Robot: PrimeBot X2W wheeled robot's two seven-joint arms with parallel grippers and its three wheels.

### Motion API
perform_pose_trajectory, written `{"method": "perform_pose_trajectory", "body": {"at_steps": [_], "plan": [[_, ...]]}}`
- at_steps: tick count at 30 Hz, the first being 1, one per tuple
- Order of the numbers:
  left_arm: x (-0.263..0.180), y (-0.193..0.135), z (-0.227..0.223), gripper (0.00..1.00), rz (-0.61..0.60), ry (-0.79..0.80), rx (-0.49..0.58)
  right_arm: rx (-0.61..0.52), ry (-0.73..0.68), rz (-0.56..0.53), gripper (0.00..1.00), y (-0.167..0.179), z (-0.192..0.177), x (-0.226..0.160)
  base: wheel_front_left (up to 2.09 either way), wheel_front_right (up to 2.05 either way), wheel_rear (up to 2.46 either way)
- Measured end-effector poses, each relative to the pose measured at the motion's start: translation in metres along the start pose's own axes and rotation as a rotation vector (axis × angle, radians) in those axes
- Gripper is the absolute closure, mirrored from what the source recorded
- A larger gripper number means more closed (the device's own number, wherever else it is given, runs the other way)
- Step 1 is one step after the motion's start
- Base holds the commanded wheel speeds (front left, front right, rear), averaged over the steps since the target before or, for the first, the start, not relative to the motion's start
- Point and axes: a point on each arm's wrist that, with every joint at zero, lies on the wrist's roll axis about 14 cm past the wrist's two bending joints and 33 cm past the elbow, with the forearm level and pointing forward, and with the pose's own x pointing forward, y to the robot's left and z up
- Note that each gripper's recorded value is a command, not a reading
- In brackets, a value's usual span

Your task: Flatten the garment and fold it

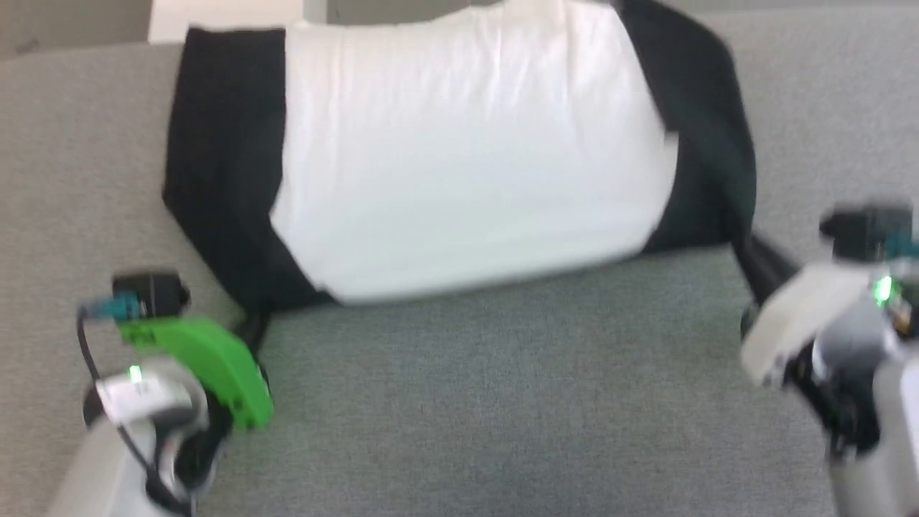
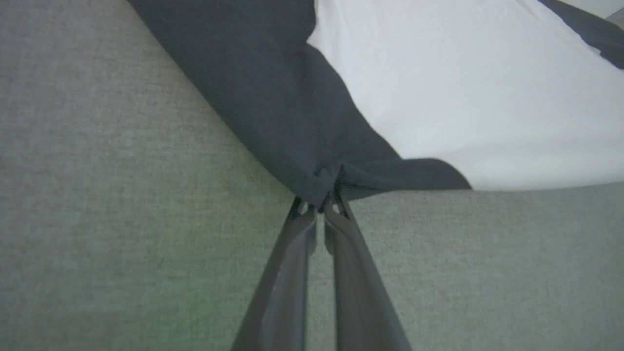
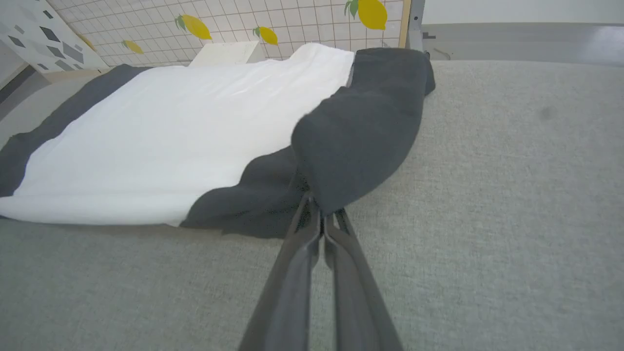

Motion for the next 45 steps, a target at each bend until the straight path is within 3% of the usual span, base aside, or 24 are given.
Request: {"method": "perform_pose_trajectory", "body": {"at_steps": [12,21,30,38,45], "plan": [[-0.073,-0.006,-0.062,1.0,0.029,0.106,-0.111,0.123,0.133,-0.109,1.0,-0.001,-0.058,-0.079,0.0,0.0,0.0],[-0.098,-0.005,-0.038,1.0,0.046,-0.04,-0.164,0.175,0.1,-0.048,1.0,0.015,-0.037,-0.106,0.0,0.0,0.0],[-0.113,-0.014,-0.056,1.0,0.041,0.017,-0.202,0.204,0.33,-0.093,1.0,0.004,-0.077,-0.136,0.0,0.0,0.0],[-0.103,-0.012,-0.094,1.0,0.057,0.125,-0.252,0.199,0.45,-0.119,1.0,-0.001,-0.114,-0.125,0.0,0.0,0.0],[-0.079,-0.005,-0.107,1.0,0.08,0.132,-0.223,0.185,0.476,-0.112,1.0,0.005,-0.141,-0.106,0.0,0.0,0.0]]}}
